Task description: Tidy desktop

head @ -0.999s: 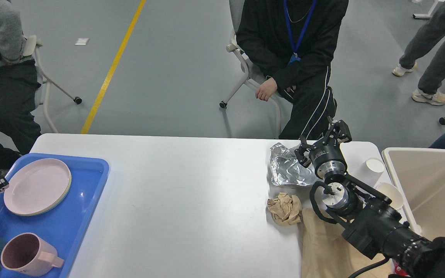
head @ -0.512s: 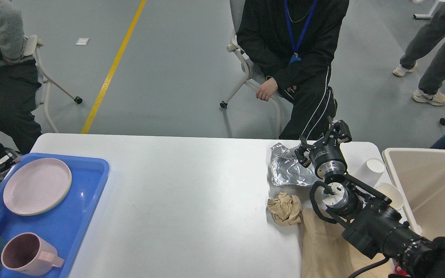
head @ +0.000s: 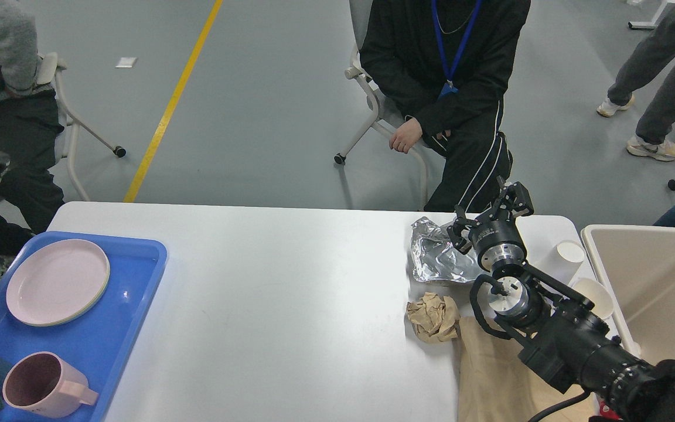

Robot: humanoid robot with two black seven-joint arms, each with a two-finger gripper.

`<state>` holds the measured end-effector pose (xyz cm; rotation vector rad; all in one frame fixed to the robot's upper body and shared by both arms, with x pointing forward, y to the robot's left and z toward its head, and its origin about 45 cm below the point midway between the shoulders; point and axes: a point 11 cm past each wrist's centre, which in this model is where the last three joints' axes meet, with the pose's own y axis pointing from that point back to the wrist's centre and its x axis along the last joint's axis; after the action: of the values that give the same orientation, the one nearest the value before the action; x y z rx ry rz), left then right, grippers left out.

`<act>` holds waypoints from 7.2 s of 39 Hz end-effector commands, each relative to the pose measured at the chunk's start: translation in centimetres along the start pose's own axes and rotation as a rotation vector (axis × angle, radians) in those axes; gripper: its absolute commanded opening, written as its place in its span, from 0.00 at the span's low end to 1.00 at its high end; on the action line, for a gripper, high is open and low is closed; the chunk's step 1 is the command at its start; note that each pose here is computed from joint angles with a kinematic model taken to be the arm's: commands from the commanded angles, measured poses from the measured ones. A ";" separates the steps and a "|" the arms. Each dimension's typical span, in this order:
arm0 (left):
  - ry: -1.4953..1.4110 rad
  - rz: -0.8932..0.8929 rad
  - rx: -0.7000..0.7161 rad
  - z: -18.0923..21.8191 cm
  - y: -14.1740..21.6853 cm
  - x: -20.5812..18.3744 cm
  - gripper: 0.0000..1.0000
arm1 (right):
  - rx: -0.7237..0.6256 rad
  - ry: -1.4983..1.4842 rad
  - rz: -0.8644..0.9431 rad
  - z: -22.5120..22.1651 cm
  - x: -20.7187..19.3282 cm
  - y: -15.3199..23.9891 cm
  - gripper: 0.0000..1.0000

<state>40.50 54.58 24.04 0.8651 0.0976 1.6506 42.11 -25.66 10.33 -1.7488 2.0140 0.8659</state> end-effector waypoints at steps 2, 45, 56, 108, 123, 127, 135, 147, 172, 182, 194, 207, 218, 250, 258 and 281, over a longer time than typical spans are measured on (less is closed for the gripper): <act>0.249 0.004 -0.161 4.8 0.0 0.2 0.80 | 0.000 0.000 0.000 0.0 0.0 0.0 1.00; 0.741 -0.213 -0.356 16.4 -1.6 -13.3 0.96 | -0.001 0.000 0.001 0.1 0.1 0.0 1.00; 0.751 -0.238 -0.346 16.4 -1.6 -14.7 0.96 | -0.001 0.000 0.001 0.1 0.1 0.0 1.00; 1.082 -0.119 -0.482 6.1 -2.1 -22.4 0.97 | 0.000 0.000 0.000 0.0 0.0 0.0 1.00; 1.126 0.008 -0.674 6.4 -0.9 -21.2 0.97 | -0.001 -0.001 0.002 0.1 0.1 0.0 1.00; 1.120 0.009 -0.668 6.4 -1.0 -21.2 0.97 | -0.001 0.001 0.002 0.0 0.1 0.0 1.00; 1.113 -0.002 -0.664 7.0 -1.1 -21.2 0.97 | 0.000 0.000 0.000 0.0 0.0 0.0 1.00; 1.359 -0.216 -0.471 6.5 -3.0 -21.0 0.97 | 0.000 0.000 0.000 0.0 0.0 0.0 1.00; 1.342 -0.481 -0.222 5.3 -3.1 -25.2 0.99 | 0.000 0.000 0.000 0.0 0.0 0.0 1.00; 1.346 -0.482 -0.229 5.1 -3.0 -25.2 0.99 | 0.000 0.000 0.000 0.0 0.0 0.0 1.00; 1.355 -0.549 -0.291 5.7 -2.5 -25.8 0.99 | -0.001 0.000 0.001 0.1 0.1 0.0 1.00; 1.401 -0.614 -0.407 4.8 -1.6 -26.1 0.99 | -0.001 -0.001 0.002 0.1 0.1 0.0 1.00; 1.437 -0.589 -0.414 4.0 -1.6 -25.9 0.99 | -0.001 -0.001 0.002 0.1 0.1 0.0 1.00; 1.441 -0.601 -0.423 4.0 -1.5 -26.0 0.99 | -0.001 0.000 0.001 0.1 0.1 0.0 1.00; 1.442 -0.652 -0.448 3.5 -0.9 -27.1 0.99 | -0.001 0.000 0.001 0.1 0.1 0.0 1.00; 1.486 -0.694 -0.489 1.1 -0.1 -26.9 0.99 | -0.001 0.001 0.002 0.0 0.1 0.0 1.00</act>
<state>41.68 30.62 12.08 -0.8303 0.8543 1.2154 42.06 -25.68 10.26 -1.7476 2.0152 0.8679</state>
